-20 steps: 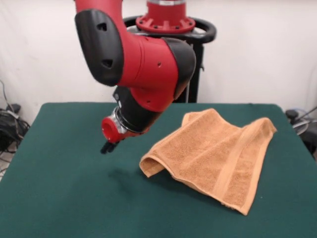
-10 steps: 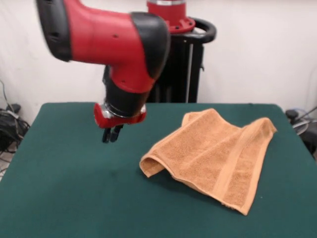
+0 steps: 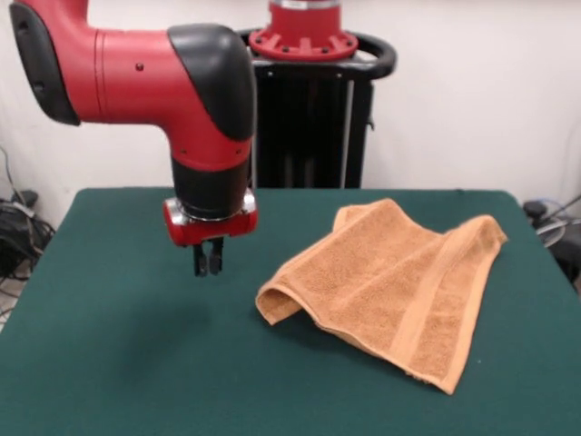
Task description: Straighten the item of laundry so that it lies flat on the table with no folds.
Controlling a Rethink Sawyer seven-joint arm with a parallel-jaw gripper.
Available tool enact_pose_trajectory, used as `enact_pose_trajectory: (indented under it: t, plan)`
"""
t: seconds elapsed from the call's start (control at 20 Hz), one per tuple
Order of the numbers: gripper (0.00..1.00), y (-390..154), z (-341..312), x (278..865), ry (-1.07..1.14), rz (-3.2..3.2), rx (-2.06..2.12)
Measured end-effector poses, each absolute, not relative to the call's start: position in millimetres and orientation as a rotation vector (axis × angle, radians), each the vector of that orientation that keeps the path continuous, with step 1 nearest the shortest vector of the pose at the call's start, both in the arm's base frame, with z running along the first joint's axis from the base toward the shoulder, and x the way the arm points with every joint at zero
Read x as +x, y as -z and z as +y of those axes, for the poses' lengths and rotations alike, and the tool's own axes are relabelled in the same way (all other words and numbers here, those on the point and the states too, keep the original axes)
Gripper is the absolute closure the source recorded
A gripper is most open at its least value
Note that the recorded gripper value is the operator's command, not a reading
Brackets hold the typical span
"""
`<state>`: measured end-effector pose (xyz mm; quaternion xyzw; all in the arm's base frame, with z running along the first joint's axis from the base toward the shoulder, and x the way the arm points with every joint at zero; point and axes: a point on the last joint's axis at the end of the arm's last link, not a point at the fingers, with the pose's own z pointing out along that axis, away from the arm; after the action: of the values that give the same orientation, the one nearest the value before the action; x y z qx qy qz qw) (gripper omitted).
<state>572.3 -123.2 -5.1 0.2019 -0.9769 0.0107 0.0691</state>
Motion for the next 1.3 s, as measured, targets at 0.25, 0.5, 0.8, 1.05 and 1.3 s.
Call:
enact_pose_trajectory:
  t: [0.25, 0.5, 0.8, 1.05, 1.3]
  plan:
    - [1.0, 15.4, -104.5, 579.4, 0.065, -3.026, 0.638]
    - [1.0, 24.8, -81.1, 592.0, 0.229, -3.163, 0.651]
    - [1.0, 29.9, -64.4, 593.7, 0.351, -3.222, 0.647]
    - [1.0, 33.1, -54.6, 590.3, 0.38, -3.214, 0.67]
    - [1.0, 36.4, -43.8, 587.8, 0.356, -3.196, 0.739]
